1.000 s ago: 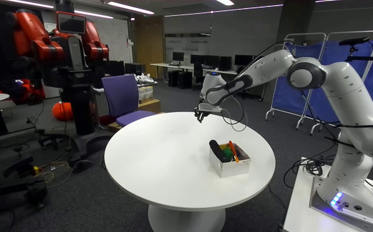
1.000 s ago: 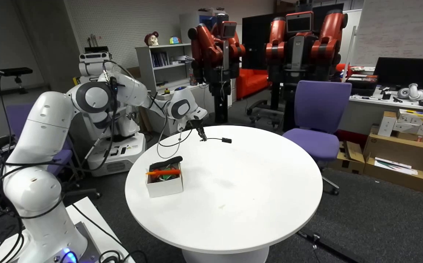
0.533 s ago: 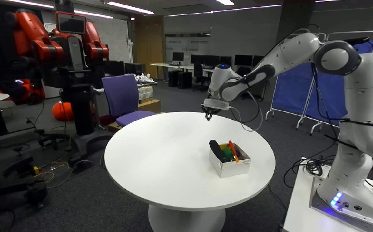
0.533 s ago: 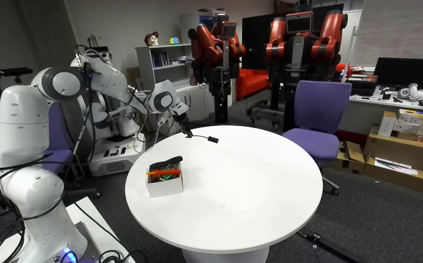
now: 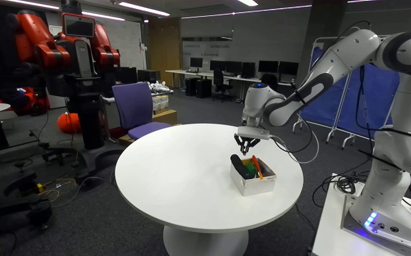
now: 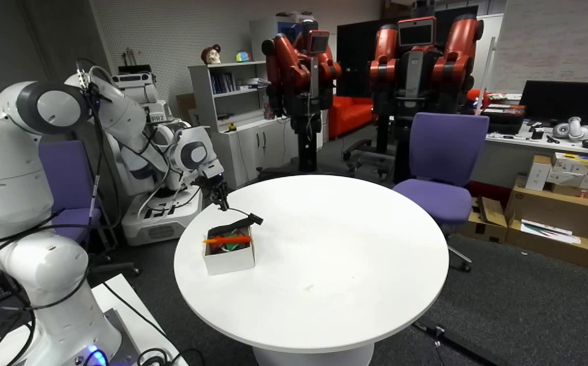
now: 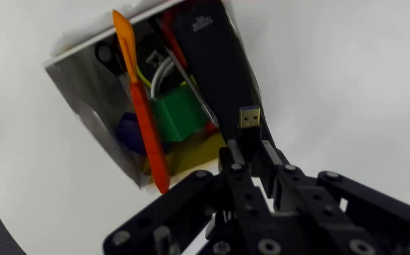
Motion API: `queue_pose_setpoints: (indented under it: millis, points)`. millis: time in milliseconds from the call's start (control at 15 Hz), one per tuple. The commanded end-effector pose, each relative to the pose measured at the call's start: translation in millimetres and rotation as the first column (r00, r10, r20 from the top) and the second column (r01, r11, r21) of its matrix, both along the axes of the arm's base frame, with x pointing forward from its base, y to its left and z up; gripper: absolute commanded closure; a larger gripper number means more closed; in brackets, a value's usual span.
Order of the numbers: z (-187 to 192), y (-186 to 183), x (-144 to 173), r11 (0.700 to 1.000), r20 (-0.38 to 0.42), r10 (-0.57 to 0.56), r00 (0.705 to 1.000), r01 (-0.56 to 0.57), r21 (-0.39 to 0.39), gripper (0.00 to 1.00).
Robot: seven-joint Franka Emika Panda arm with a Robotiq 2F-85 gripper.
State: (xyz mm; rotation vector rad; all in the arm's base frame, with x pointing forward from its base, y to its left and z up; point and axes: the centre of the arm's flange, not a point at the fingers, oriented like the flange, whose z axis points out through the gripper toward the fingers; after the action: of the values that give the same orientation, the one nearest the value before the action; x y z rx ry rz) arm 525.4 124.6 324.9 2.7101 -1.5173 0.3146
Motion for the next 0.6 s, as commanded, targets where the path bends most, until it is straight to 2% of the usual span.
queue_pose_setpoints:
  millis: [0,533]
  points:
    - [-5.6,9.7,-40.6,1.000,-0.005,0.003,1.000,-0.003,0.016,0.96]
    - [-33.5,24.7,-61.8,0.998,-0.079,0.056,0.995,-0.057,-0.010,0.96]
